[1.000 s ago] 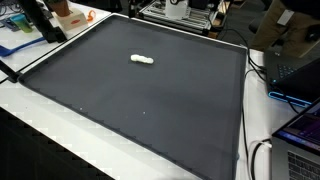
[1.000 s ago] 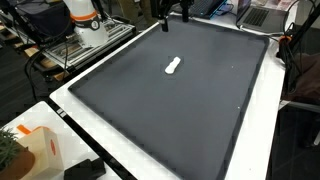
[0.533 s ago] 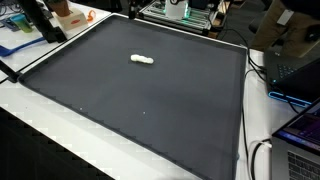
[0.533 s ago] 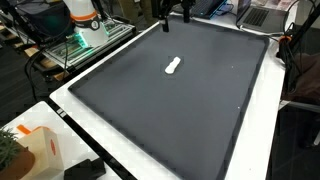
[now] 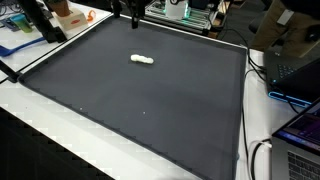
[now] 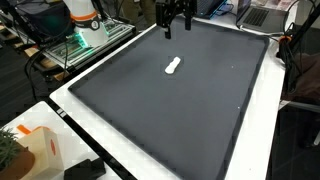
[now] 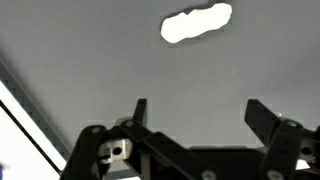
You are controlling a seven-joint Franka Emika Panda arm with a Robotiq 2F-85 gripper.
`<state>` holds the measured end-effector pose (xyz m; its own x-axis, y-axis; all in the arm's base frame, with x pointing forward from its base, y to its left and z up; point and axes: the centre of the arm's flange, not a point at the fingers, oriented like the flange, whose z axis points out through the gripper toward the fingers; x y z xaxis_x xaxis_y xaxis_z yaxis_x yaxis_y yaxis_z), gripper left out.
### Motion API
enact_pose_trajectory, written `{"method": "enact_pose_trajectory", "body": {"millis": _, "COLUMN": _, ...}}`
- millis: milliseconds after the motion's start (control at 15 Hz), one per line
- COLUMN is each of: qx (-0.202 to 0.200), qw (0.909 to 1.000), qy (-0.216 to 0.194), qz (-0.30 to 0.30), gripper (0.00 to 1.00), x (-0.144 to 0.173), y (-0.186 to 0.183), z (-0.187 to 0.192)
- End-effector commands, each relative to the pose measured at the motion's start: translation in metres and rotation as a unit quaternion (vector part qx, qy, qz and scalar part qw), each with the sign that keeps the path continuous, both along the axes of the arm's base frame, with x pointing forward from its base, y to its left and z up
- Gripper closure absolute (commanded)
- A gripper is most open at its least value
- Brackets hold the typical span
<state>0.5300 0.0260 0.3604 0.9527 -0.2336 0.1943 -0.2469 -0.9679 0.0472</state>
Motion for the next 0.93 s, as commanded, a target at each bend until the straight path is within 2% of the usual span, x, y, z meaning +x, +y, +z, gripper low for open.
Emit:
{"method": "enact_pose_trajectory", "body": {"millis": 0, "qx": 0.012, "qw": 0.9991, "qy": 0.041, "qz": -0.003, "gripper": 0.00, "x": 0.018, "y": 0.006, "z": -0.017}}
{"method": "enact_pose_trajectory", "body": {"millis": 200, "qx": 0.017, "qw": 0.9982, "qy": 0.057, "qz": -0.008, "gripper": 0.00, "x": 0.021, "y": 0.010, "z": -0.028}}
{"method": "enact_pose_trajectory", "body": {"millis": 267, "qx": 0.017, "qw": 0.9982, "qy": 0.055, "qz": -0.013, "gripper": 0.00, "x": 0.023, "y": 0.010, "z": -0.030}}
{"method": "enact_pose_trajectory", "body": {"millis": 333, "qx": 0.016, "qw": 0.9992, "qy": 0.037, "qz": -0.001, "gripper": 0.00, "x": 0.011, "y": 0.009, "z": -0.030}}
{"method": "enact_pose_trajectory", "body": {"millis": 600, "qx": 0.018, "qw": 0.9992, "qy": 0.036, "qz": -0.001, "gripper": 0.00, "x": 0.012, "y": 0.009, "z": -0.033}}
{"method": "enact_pose_trajectory", "body": {"millis": 733, "qx": 0.042, "qw": 0.9967, "qy": 0.068, "qz": -0.019, "gripper": 0.00, "x": 0.026, "y": 0.007, "z": -0.039}}
{"method": "enact_pose_trajectory", "body": {"millis": 867, "qx": 0.054, "qw": 0.9955, "qy": 0.073, "qz": -0.027, "gripper": 0.00, "x": 0.036, "y": 0.002, "z": -0.046}}
